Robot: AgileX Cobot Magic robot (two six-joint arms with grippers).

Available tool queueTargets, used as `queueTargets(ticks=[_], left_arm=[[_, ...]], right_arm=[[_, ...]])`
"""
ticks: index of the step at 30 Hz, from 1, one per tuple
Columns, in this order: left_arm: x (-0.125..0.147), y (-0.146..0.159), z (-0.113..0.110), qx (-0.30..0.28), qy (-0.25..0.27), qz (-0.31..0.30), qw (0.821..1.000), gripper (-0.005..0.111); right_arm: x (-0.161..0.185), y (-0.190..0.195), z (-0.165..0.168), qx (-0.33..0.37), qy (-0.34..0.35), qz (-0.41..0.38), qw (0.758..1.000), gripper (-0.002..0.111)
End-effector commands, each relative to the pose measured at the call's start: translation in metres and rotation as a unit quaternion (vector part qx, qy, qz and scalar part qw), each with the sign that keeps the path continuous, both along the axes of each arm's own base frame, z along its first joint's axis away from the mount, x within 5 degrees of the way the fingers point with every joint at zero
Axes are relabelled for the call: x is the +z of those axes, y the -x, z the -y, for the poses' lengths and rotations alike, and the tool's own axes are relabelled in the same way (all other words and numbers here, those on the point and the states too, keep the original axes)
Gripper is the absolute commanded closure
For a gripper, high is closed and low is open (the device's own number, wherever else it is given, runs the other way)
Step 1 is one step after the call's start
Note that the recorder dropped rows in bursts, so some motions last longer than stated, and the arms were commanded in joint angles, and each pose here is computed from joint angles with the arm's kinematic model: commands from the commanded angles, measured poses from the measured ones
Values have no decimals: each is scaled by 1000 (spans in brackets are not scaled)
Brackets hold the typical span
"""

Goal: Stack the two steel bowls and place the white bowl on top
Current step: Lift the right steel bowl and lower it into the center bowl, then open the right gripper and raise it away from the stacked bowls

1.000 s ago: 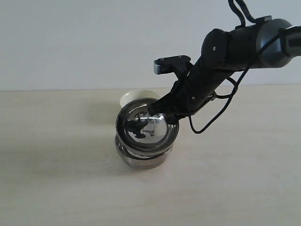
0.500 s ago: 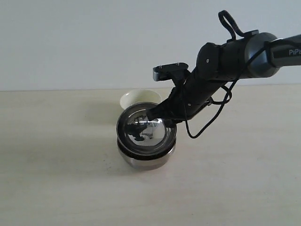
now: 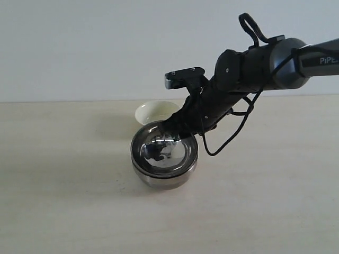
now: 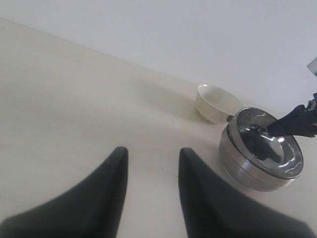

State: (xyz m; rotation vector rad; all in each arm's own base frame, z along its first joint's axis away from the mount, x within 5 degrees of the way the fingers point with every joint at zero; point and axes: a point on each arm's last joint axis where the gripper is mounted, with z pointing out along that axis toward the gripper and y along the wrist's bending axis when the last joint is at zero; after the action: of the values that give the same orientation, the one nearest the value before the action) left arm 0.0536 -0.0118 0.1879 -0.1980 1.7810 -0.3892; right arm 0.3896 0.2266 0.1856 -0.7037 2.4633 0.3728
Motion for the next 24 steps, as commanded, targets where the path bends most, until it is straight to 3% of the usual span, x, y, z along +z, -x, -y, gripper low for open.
queueTargets(ticks=[1, 6, 8, 9, 10, 17, 24], left_arm=[[-1, 0, 0, 1, 0, 0, 1000, 74], [-1, 0, 0, 1, 0, 0, 1000, 74], [-1, 0, 0, 1, 0, 0, 1000, 74], [-1, 0, 0, 1, 0, 0, 1000, 74], [-1, 0, 0, 1, 0, 0, 1000, 74], [-1, 0, 0, 1, 0, 0, 1000, 74], [-1, 0, 0, 1, 0, 0, 1000, 74]], right_arm=[[26, -3, -1, 0, -18, 37, 999, 65], [52, -2, -1, -14, -52, 66, 996, 69], [54, -2, -4, -25, -75, 64, 995, 82], [49, -1, -12, -14, -77, 69, 995, 102], [43, 0, -20, -4, -73, 75, 995, 108], [4, -7, -38, 1, -62, 91, 994, 108], [3, -7, -38, 1, -61, 90, 994, 108]])
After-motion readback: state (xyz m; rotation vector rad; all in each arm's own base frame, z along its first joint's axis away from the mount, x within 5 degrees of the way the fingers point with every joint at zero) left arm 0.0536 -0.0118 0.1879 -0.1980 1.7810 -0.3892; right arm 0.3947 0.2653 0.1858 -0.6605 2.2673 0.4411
